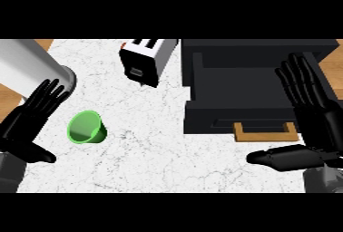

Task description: Pick up the cup, place it into the drawer and close the drawer

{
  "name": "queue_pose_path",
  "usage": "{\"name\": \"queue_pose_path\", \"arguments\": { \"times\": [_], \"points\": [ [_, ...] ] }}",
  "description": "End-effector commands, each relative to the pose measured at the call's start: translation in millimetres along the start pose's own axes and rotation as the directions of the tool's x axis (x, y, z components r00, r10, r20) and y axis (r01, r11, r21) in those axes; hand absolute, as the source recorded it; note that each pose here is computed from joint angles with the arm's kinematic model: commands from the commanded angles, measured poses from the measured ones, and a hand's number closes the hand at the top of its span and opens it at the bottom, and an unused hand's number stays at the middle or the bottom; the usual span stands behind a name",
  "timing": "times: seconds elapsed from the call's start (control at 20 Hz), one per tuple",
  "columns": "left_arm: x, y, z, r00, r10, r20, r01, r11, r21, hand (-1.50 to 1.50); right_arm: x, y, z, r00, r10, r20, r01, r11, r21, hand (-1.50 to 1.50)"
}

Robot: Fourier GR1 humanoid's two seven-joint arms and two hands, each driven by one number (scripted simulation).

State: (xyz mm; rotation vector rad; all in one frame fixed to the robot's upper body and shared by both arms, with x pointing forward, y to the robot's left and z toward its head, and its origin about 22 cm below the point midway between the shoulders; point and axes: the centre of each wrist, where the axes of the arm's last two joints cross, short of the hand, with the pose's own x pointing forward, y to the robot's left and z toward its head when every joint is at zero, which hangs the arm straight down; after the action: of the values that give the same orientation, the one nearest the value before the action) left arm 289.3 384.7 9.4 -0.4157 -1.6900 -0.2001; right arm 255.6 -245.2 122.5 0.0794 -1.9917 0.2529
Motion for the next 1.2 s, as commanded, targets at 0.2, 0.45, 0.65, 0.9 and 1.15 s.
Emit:
{"name": "queue_pose_path", "arguments": {
  "times": [0.2, 0.45, 0.65, 0.9, 1.15],
  "points": [
    [-47.4, 15.4, 10.2, 0.996, -0.047, -0.080, 0.051, 0.997, 0.052, -1.50, 5.2, 4.4, -35.0, 1.000, 0.023, -0.006, -0.023, 1.000, -0.007, -1.50],
    [-73.8, 18.6, 19.0, 0.994, -0.038, -0.100, 0.044, 0.997, 0.060, -1.50, 19.8, -15.0, -18.7, 1.000, 0.000, 0.023, 0.000, 1.000, -0.008, -1.50],
    [-84.7, 24.8, 30.9, 0.991, -0.049, -0.123, 0.060, 0.994, 0.089, -1.50, 2.1, 5.9, -19.9, 1.000, 0.018, -0.001, -0.018, 1.000, 0.008, -1.50],
    [-88.0, 26.7, 32.8, 0.991, -0.074, -0.113, 0.086, 0.991, 0.104, -1.50, 30.1, -6.3, -28.1, 0.999, 0.007, 0.034, -0.007, 1.000, -0.006, -1.50],
    [-112.1, 5.3, 37.3, 0.993, -0.078, -0.083, 0.087, 0.990, 0.107, -1.50, 23.1, -4.3, -29.2, 0.999, -0.007, 0.031, 0.007, 1.000, -0.005, -1.50]
  ]
}}
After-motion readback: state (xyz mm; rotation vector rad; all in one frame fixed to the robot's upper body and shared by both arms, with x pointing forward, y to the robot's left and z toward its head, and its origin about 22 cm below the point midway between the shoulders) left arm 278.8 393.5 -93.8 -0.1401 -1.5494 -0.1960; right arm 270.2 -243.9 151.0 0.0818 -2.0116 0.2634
